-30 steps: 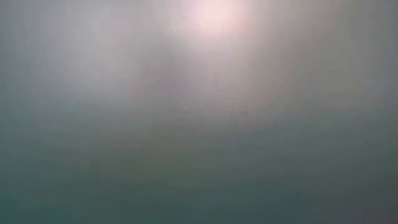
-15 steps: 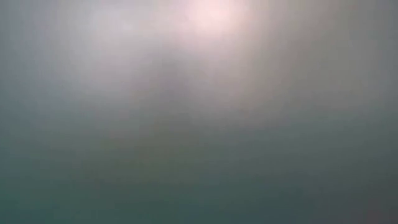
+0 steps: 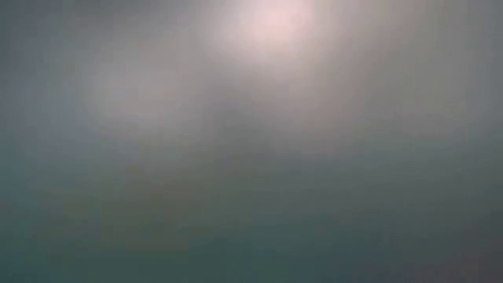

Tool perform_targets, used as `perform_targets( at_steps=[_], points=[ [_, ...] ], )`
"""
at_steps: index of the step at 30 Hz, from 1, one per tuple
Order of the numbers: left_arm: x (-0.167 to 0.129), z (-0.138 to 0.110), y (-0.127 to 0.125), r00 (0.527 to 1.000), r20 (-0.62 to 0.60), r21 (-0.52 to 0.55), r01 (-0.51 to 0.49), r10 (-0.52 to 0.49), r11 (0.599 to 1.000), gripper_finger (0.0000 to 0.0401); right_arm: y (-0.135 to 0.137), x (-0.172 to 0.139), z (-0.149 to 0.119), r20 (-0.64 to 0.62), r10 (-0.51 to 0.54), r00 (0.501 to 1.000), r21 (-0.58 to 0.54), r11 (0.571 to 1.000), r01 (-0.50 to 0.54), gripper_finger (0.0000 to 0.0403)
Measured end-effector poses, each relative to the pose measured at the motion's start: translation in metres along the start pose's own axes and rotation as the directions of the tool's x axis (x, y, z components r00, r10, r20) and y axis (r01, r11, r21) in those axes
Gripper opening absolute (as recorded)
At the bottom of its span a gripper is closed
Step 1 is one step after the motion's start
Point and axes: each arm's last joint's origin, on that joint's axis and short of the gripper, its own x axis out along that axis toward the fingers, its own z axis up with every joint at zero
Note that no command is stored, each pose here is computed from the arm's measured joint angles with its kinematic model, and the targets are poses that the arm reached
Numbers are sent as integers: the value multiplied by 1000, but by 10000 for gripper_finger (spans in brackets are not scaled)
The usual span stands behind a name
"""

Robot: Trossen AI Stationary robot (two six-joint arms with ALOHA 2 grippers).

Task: Sort silverware by color (type)
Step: Put the top blue spoon into the orange bin

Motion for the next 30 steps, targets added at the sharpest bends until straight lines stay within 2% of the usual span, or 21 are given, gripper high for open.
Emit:
perform_targets(
  at_steps=[6,17,22,30],
  points=[
    [13,4,7,995,-7,-17,95,-95,995,135,0,0,0,0,0,1000,-14,1000,0,148],
    [25,12,21,988,-55,-20,141,-142,990,135,0,0,1,5,0,1000,-46,999,0,148],
    [31,11,23,974,-136,-27,177,-179,984,135,0,0,1,7,0,1000,-52,999,0,148],
    [34,13,29,963,-156,-106,203,-218,973,134,0,0,1,6,0,1000,-53,999,0,148]
  ],
)
